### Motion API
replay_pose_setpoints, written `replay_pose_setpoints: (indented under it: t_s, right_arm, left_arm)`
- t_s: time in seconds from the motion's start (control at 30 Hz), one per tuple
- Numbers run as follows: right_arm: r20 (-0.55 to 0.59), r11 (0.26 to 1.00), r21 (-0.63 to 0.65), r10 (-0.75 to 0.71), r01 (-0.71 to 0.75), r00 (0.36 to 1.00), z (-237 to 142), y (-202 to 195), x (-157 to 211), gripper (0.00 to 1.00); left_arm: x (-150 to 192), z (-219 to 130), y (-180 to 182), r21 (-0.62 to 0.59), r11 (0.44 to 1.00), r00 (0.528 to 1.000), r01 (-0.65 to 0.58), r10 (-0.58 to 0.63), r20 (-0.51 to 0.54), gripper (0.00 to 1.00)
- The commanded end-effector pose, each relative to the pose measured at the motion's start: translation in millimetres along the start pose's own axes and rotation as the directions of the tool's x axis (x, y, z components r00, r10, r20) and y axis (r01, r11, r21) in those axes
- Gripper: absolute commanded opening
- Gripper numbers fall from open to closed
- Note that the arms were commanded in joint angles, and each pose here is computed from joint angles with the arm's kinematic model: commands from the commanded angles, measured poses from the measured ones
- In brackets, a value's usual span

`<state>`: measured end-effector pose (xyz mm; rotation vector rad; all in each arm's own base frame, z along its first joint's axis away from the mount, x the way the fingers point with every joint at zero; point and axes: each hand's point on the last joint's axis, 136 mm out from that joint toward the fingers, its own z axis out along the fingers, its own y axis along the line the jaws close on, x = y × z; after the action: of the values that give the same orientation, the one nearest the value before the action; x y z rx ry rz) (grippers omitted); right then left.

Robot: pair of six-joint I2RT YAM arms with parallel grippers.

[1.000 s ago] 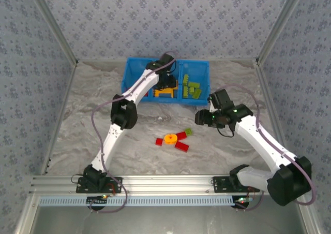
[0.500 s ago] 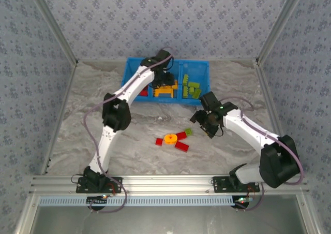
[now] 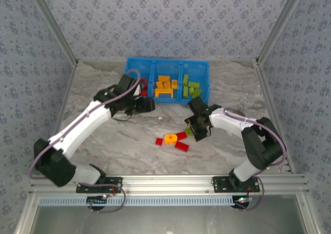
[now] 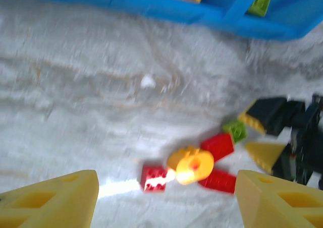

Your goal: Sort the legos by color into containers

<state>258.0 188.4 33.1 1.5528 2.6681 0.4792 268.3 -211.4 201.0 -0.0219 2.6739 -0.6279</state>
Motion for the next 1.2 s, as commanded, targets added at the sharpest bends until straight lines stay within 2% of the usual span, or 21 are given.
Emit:
replay_pose_setpoints:
  t_s: [0.0, 0.23, 0.47, 0.57, 0.67, 0.73, 0.83, 0.93, 1.0, 1.17]
  right_arm:
    - [-0.037, 0.999, 0.012, 0.047, -0.047, 0.998, 12.9, -2.4, 6.4, 0.64]
    - [-0.052, 0.998, 0.052, 0.045, -0.042, 0.998, 23.5, -9.5, 14.5, 0.54]
    - [-0.034, 0.998, 0.046, 0.046, -0.045, 0.998, 24.5, -8.4, 9.8, 0.29]
    - [0.005, 1.000, 0.019, 0.012, -0.012, 1.000, 9.4, -1.1, 3.7, 0.27]
    - [0.111, 0.995, -0.025, -0.095, 0.098, 0.989, -27.9, 19.5, -15.3, 0.27]
    - [0.221, 0.973, -0.032, -0.214, 0.227, 0.951, -59.8, 41.2, -36.0, 0.28]
    - [0.351, 0.905, -0.003, -0.398, 0.426, 0.848, -98.7, 86.2, -58.4, 0.28]
    - [0.409, 0.833, 0.064, -0.525, 0.550, 0.747, -102.6, 120.7, -80.6, 0.28]
    - [0.410, 0.787, 0.085, -0.586, 0.611, 0.699, -96.2, 143.6, -91.4, 0.29]
    - [0.388, 0.719, 0.098, -0.664, 0.688, 0.639, -75.7, 193.4, -116.8, 0.29]
  left_arm:
    - [27.5, -17.4, 11.2, 0.023, 1.000, 0.999, 0.022, -0.021, -0.025, 0.72]
    - [60.0, -24.3, 34.8, 0.018, 0.999, 0.998, 0.048, -0.047, -0.040, 0.73]
    - [53.7, -22.9, 30.8, 0.024, 0.999, 0.999, 0.045, -0.044, -0.027, 0.73]
    - [53.6, -22.4, 29.7, 0.028, 0.999, 0.999, 0.045, -0.044, -0.032, 0.73]
    - [54.3, -23.4, 28.7, 0.031, 0.998, 0.998, 0.046, -0.045, -0.034, 0.73]
    - [51.6, -24.0, 27.8, 0.035, 0.998, 0.998, 0.056, -0.055, -0.024, 0.73]
    - [48.3, -21.1, 26.6, 0.040, 0.996, 0.997, 0.074, -0.074, -0.014, 0.73]
    - [45.9, -15.1, 26.0, 0.043, 0.994, 0.995, 0.102, -0.102, -0.016, 0.73]
    - [44.9, -12.0, 24.5, 0.049, 0.992, 0.993, 0.118, -0.117, -0.024, 0.73]
    - [41.7, -11.5, 24.0, 0.051, 0.990, 0.991, 0.135, -0.134, -0.018, 0.73]
